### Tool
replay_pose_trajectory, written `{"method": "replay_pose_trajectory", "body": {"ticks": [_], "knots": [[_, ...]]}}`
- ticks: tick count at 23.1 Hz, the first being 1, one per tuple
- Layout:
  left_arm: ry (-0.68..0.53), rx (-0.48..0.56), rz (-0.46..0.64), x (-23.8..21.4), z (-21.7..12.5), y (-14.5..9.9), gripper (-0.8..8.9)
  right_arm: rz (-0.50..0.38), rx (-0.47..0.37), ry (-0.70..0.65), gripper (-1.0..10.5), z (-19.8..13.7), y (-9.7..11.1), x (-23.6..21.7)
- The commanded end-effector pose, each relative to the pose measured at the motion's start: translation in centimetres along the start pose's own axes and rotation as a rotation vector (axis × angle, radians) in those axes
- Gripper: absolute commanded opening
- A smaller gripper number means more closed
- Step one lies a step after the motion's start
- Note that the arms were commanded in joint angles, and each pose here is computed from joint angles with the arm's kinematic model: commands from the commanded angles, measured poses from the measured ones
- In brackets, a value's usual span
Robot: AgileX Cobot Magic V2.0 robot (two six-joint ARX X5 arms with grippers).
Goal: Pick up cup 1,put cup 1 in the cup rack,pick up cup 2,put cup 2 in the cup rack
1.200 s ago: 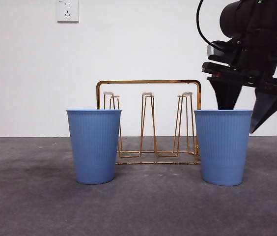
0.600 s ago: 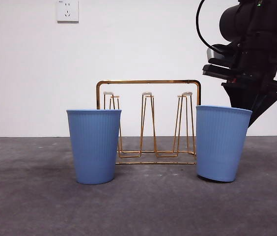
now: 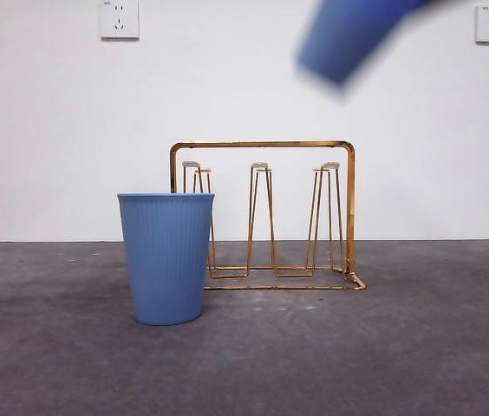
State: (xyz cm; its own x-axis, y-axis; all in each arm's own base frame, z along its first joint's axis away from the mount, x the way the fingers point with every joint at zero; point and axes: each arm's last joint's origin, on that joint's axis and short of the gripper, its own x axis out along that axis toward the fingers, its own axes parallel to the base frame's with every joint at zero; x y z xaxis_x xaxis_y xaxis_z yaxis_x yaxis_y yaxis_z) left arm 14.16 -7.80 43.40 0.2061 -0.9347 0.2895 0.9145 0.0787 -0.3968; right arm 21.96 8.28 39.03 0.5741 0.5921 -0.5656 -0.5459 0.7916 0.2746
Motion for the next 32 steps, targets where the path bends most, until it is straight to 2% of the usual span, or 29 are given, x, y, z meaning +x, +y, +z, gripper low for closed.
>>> {"method": "replay_pose_trajectory", "body": {"ticks": [1, 3, 5, 8, 11, 18, 23, 29, 32], "knots": [[-0.088, -0.034, -0.079, 0.7, 0.7, -0.5, 6.69, 0.095, -0.033, -0.27, -0.2, 1.6, 2.7, -5.8], [-0.142, -0.029, -0.123, 1.6, 0.8, -0.4, 6.69, 0.173, -0.082, -0.479, -0.2, 2.7, 4.8, -10.2], [-0.195, -0.029, -0.153, 2.7, 0.6, -0.2, 6.69, 0.245, -0.136, -0.633, -0.2, 3.5, 6.3, -13.6], [-0.267, -0.031, -0.211, 4.4, 0.0, 0.1, 6.69, 0.324, -0.201, -0.732, -0.2, 4.2, 7.5, -15.9], [-0.31, -0.043, -0.253, 5.7, -0.7, 0.4, 6.69, 0.343, -0.218, -0.761, -0.2, 4.5, 7.7, -16.4], [-0.414, -0.063, -0.294, 8.2, -2.3, 1.4, 6.69, 0.376, -0.201, -0.776, -0.2, 5.4, 7.5, -15.7], [-0.457, -0.053, -0.273, 9.8, -3.1, 2.0, 6.69, 0.43, -0.187, -0.74, -0.2, 6.1, 7.5, -14.2], [-0.479, -0.036, -0.292, 11.5, -2.6, 1.9, 6.69, 0.51, -0.201, -0.702, -0.2, 7.2, 8.3, -11.5], [-0.491, -0.026, -0.307, 12.0, -1.9, 1.7, 6.69, 0.509, -0.207, -0.683, -0.2, 7.3, 8.8, -10.4]]}}
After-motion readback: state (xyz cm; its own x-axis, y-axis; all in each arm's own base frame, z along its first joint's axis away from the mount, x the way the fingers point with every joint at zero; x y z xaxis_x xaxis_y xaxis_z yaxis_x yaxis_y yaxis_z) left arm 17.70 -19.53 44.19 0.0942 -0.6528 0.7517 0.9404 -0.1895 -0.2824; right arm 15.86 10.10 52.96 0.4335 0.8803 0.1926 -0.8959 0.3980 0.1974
